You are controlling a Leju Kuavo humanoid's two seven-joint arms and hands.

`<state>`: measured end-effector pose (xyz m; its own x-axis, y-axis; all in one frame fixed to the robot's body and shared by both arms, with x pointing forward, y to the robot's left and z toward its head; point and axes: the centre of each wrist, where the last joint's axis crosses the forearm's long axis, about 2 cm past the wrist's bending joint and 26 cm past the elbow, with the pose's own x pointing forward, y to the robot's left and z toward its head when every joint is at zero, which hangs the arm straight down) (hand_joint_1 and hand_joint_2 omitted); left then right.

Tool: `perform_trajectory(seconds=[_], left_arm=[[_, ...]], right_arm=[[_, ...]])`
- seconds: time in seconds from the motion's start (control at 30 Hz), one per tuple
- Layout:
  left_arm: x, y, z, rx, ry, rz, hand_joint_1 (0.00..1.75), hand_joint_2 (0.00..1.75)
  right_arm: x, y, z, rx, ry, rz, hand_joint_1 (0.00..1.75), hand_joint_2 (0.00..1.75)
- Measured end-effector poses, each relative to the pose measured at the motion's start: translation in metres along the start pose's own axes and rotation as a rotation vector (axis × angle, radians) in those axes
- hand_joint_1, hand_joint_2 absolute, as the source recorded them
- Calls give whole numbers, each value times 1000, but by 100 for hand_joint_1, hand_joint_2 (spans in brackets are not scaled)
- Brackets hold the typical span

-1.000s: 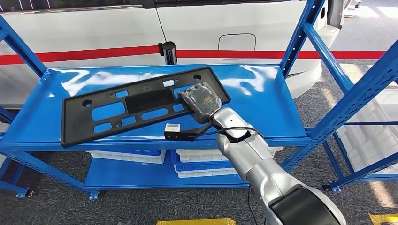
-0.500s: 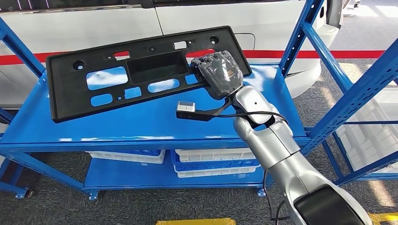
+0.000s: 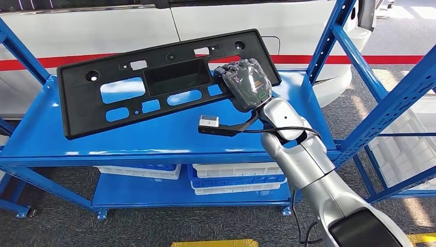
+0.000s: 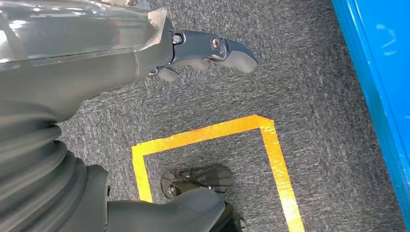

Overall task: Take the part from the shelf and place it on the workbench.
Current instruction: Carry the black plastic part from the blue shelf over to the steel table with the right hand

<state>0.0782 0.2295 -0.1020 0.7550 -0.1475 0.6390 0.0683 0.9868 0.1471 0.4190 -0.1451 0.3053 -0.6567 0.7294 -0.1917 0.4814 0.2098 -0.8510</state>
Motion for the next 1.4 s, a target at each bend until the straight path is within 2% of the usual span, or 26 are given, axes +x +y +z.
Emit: perform_trajectory(seconds=[0.33, 1.4], left_arm=[[4, -5, -1, -28, 3, 1, 0, 175], [9, -4, -4, -43, -13, -19, 0, 175]], right_arm=[[-1, 10, 10, 21, 18, 6, 166, 175], [-4, 18, 14, 51, 36, 14, 166, 175]])
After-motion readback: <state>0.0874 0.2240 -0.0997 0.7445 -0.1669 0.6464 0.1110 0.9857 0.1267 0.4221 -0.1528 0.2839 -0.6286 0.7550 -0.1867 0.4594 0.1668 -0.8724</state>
